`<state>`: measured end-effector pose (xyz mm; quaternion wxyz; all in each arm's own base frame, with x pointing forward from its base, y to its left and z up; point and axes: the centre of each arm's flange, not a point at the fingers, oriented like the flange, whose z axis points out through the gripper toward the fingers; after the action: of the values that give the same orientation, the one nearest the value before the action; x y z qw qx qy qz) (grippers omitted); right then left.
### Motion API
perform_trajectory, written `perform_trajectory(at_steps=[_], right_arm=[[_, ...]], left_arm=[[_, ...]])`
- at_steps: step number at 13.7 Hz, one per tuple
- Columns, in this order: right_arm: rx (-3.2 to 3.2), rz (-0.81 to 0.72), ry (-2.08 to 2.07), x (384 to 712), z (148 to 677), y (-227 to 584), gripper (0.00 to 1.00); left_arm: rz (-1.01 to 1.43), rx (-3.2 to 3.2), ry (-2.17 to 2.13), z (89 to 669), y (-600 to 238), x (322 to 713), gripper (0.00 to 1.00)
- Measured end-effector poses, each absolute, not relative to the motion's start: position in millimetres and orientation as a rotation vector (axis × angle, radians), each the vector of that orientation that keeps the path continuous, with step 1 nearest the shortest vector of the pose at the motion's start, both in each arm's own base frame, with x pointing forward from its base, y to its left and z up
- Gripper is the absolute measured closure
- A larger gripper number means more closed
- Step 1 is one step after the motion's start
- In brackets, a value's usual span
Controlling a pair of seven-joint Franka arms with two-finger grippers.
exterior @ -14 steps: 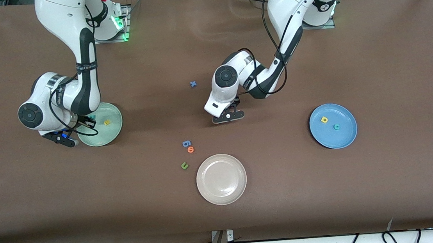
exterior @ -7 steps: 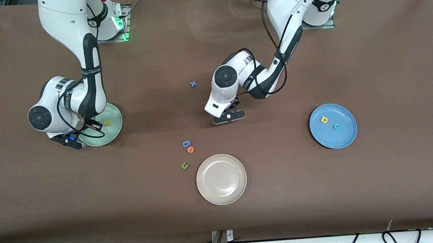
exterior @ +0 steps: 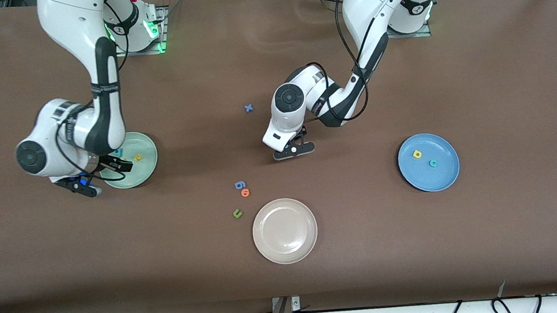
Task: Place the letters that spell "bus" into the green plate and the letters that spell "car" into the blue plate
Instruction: 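Retract the right arm to rest while the left gripper lifts the teal piece, then carry the teal piece to the blue plate and release it with the left gripper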
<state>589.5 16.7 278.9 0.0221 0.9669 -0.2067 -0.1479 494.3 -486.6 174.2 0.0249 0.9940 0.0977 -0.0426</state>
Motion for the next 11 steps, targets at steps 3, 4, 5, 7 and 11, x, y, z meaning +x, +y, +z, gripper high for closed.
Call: perform_trajectory(at_steps=[3, 4, 5, 7, 11], right_arm=[[3.043, -0.503, -0.615, 607, 346, 24, 0.00], [3.052, -0.522, -0.598, 611, 365, 29, 0.00], [3.058, -0.540, -0.580, 613, 384, 33, 0.00], [3.059, -0.546, -0.578, 620, 421, 42, 0.00], [3.058, -0.511, -0.603, 629, 460, 41, 0.00]], left_arm=[[-0.132, 3.075, 0.302, 174, -487, 494, 0.89], [-0.133, 3.076, 0.302, 174, -487, 494, 0.89], [-0.133, 3.077, 0.304, 175, -486, 495, 0.89], [-0.139, 3.090, 0.320, 179, -482, 503, 0.89], [-0.195, 3.147, 0.347, 208, -460, 537, 0.89]])
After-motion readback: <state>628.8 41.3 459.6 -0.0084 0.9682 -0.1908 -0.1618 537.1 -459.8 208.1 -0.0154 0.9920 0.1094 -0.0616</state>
